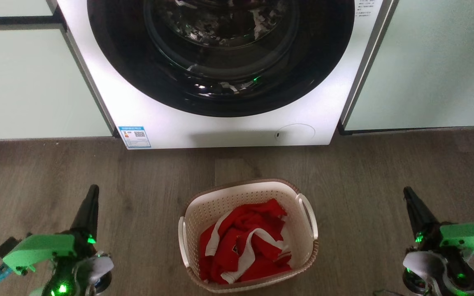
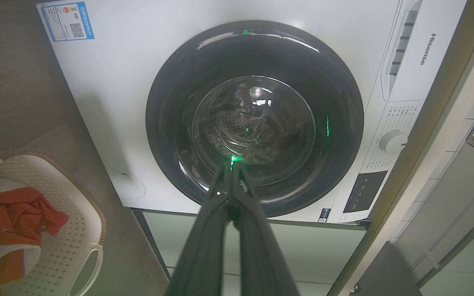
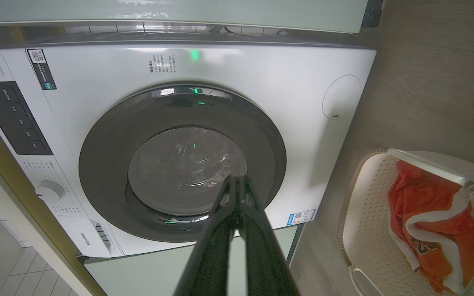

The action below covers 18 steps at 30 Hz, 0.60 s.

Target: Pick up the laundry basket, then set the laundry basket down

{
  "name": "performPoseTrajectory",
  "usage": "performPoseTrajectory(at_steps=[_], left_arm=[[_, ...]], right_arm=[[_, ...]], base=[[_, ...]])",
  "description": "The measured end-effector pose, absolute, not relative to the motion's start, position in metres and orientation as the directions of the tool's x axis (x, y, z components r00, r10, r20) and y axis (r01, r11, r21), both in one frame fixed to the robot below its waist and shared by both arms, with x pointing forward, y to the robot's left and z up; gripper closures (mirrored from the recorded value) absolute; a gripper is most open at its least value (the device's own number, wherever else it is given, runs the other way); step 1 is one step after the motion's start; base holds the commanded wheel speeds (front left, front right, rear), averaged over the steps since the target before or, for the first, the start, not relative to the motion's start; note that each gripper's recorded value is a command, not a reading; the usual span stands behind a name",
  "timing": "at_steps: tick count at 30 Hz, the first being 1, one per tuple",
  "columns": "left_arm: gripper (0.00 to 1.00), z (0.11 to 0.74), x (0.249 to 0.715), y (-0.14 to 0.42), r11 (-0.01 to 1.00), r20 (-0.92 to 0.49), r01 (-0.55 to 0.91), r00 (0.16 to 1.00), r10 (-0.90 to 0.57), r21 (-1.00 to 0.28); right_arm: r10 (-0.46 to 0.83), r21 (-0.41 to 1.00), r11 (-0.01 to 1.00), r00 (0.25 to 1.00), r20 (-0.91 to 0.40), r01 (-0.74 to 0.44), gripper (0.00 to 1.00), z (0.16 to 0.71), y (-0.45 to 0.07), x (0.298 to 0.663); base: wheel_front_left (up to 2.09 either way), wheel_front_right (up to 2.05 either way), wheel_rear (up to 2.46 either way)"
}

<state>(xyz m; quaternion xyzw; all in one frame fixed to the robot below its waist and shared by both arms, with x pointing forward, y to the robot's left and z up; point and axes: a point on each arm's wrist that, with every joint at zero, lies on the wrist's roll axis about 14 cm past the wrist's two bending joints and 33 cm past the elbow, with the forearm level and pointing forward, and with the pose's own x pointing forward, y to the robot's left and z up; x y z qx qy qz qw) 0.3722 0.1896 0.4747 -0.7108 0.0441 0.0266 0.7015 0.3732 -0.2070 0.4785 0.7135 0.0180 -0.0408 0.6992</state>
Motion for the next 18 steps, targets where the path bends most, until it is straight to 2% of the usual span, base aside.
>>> performPoseTrajectory(at_steps=[18], left_arm=[[1.0, 0.4747, 0.3722, 0.1895, -0.012, -0.1, -0.1, 0.995, -0.025, -0.995]], right_arm=[[-0.031, 0.996, -0.022, 0.996, -0.083, 0.083, 1.0, 0.4785, -0.207, 0.3732]], base=[[0.0, 0.0, 0.0]])
